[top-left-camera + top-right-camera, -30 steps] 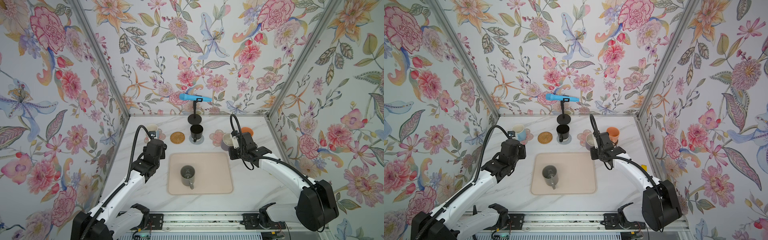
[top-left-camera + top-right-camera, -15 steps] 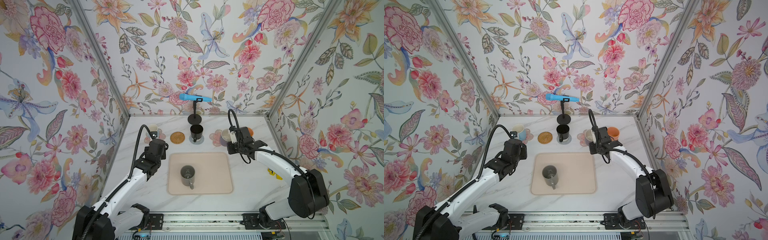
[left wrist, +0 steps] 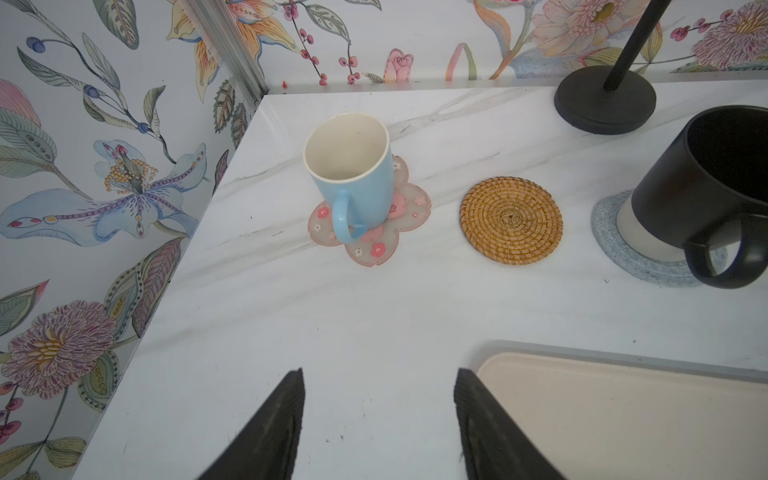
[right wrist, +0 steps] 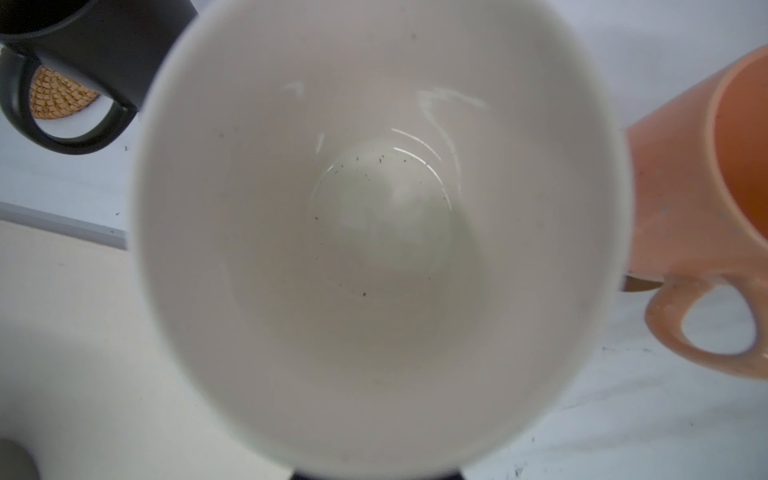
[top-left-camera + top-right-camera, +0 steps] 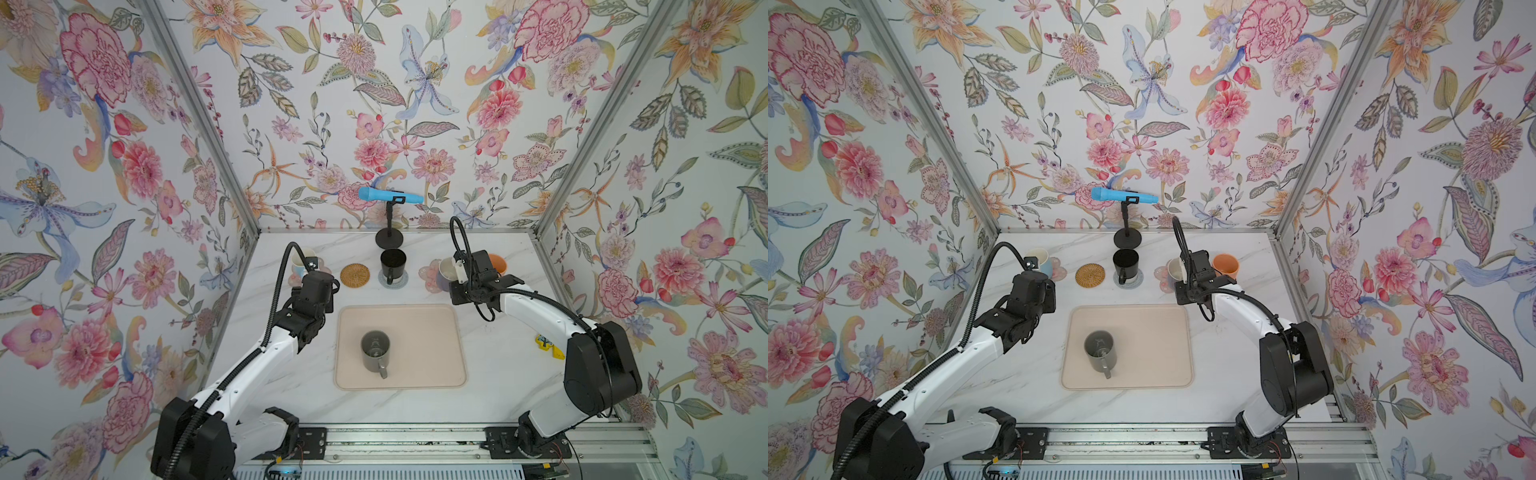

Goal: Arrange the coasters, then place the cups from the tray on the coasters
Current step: 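Carry the lavender mug farther from the robot toward the pink flower coaster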

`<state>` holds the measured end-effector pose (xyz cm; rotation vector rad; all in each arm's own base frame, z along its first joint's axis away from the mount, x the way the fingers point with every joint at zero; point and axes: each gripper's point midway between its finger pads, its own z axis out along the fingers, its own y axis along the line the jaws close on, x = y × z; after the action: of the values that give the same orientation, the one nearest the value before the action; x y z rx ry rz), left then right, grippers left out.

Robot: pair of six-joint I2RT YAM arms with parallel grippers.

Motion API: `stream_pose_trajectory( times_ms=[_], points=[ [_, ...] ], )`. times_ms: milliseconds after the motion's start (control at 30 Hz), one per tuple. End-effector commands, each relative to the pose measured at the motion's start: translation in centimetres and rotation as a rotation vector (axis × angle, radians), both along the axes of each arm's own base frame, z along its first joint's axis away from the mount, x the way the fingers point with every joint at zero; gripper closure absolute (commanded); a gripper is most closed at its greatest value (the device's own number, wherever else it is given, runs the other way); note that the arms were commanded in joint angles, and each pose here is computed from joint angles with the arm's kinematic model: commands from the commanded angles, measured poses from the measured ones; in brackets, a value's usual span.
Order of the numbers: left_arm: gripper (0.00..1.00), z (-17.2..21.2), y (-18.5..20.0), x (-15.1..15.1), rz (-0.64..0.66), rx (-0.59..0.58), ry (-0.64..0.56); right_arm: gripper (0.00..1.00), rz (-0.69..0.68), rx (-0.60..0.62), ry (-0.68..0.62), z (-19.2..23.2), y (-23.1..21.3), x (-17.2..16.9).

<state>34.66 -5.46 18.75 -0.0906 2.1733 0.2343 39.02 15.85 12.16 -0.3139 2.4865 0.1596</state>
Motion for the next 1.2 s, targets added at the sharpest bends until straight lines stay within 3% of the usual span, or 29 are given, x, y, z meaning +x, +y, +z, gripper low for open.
stream_pose_trajectory(
  times_ms=[0, 1167],
  points=[
    [0.39, 0.8, 0.5, 0.4, 0.021, 0.016, -0.016, 1.0, -0.037, 0.031, -0.105, 2.9, 0.3, 2.6],
    [0.4, 1.6, -0.7, 3.3, 0.004, 0.027, -0.023, 1.0, -0.092, -0.012, -0.043, 0.6, 1.0, 6.7]
  ],
)
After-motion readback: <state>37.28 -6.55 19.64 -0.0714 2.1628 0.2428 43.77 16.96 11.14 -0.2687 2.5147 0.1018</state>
